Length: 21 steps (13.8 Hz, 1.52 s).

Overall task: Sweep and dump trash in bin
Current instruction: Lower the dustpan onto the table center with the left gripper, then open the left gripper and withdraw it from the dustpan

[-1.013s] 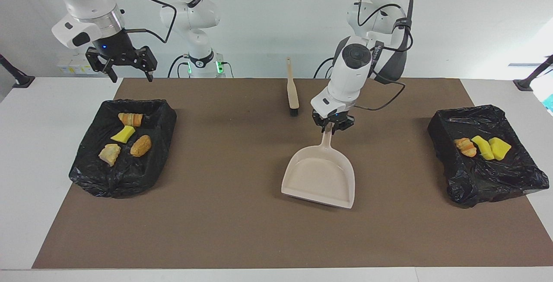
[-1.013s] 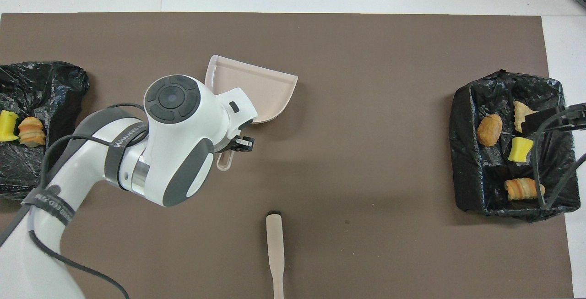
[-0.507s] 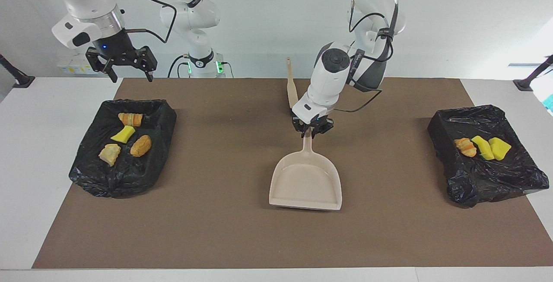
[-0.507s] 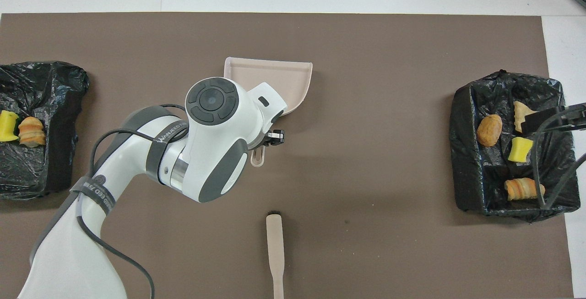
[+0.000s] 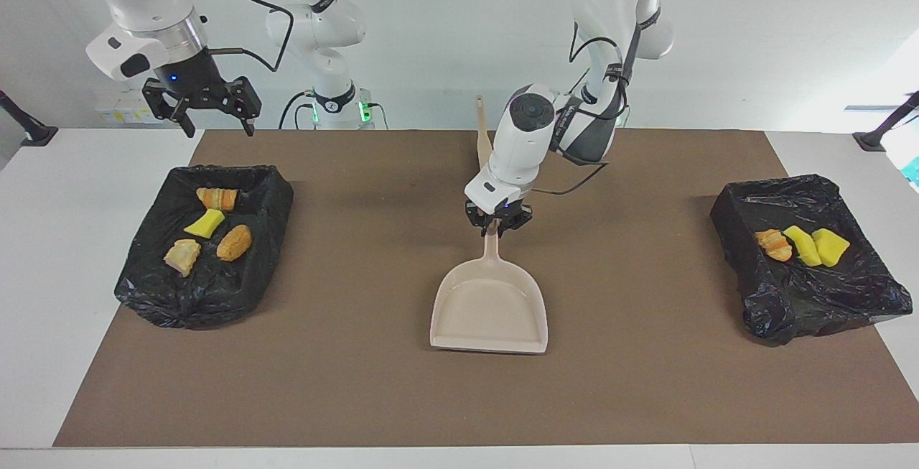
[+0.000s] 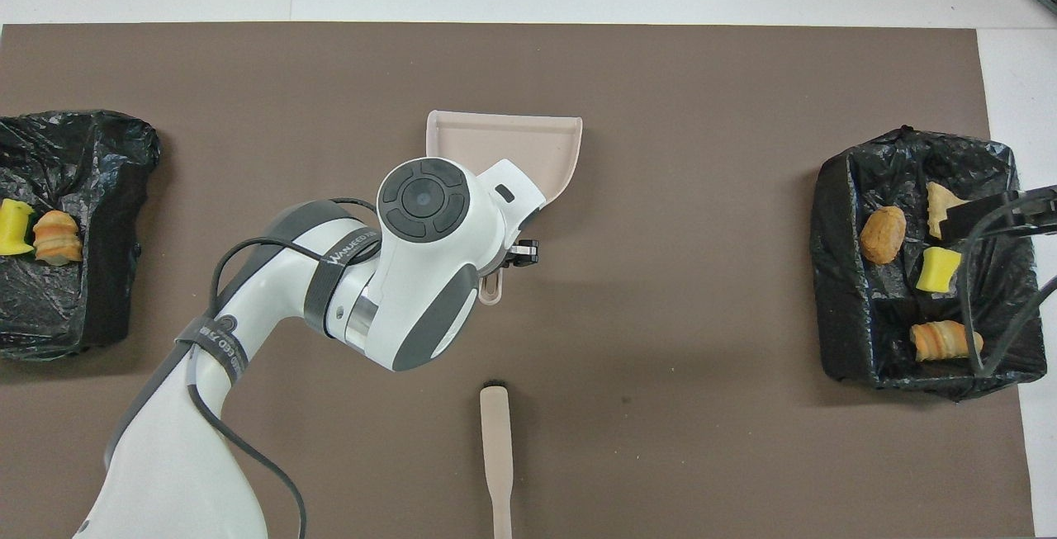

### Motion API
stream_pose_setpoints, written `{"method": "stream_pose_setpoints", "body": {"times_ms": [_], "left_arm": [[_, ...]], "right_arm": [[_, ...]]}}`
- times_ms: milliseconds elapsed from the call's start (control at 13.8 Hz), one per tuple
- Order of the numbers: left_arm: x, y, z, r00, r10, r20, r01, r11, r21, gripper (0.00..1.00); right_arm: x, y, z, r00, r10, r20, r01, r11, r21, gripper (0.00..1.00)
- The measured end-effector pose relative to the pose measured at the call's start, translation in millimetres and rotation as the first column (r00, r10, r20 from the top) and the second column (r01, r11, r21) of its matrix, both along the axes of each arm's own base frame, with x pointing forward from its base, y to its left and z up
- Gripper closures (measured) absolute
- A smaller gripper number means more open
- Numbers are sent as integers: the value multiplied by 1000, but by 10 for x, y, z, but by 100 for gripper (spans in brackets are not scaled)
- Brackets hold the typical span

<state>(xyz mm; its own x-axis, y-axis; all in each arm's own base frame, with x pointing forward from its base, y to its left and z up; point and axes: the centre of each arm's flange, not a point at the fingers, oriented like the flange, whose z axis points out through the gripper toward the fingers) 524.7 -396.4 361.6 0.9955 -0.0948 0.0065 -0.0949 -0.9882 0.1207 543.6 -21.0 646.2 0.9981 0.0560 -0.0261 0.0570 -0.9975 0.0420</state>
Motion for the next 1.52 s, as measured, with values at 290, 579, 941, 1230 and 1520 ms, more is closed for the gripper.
{"method": "stream_pose_setpoints", "body": {"times_ms": [290, 579, 941, 1230, 1520], "left_arm": [[123, -50, -52, 1000, -5, 19, 5, 1000, 4, 68], [150, -53, -17, 1000, -10, 30, 10, 1000, 3, 40], [256, 43, 246, 998, 10, 68, -9, 1000, -14, 0], [420, 457, 602, 995, 60, 79, -59, 998, -12, 0], [567, 1081, 1013, 995, -43, 85, 42, 999, 16, 0]], "right_arm": [[0, 0, 0, 1000, 0, 0, 0, 1000, 0, 0], [0, 0, 0, 1000, 0, 0, 0, 1000, 0, 0], [0, 0, 0, 1000, 0, 0, 0, 1000, 0, 0], [0, 0, 0, 1000, 0, 0, 0, 1000, 0, 0], [0, 0, 0, 1000, 0, 0, 0, 1000, 0, 0]]}}
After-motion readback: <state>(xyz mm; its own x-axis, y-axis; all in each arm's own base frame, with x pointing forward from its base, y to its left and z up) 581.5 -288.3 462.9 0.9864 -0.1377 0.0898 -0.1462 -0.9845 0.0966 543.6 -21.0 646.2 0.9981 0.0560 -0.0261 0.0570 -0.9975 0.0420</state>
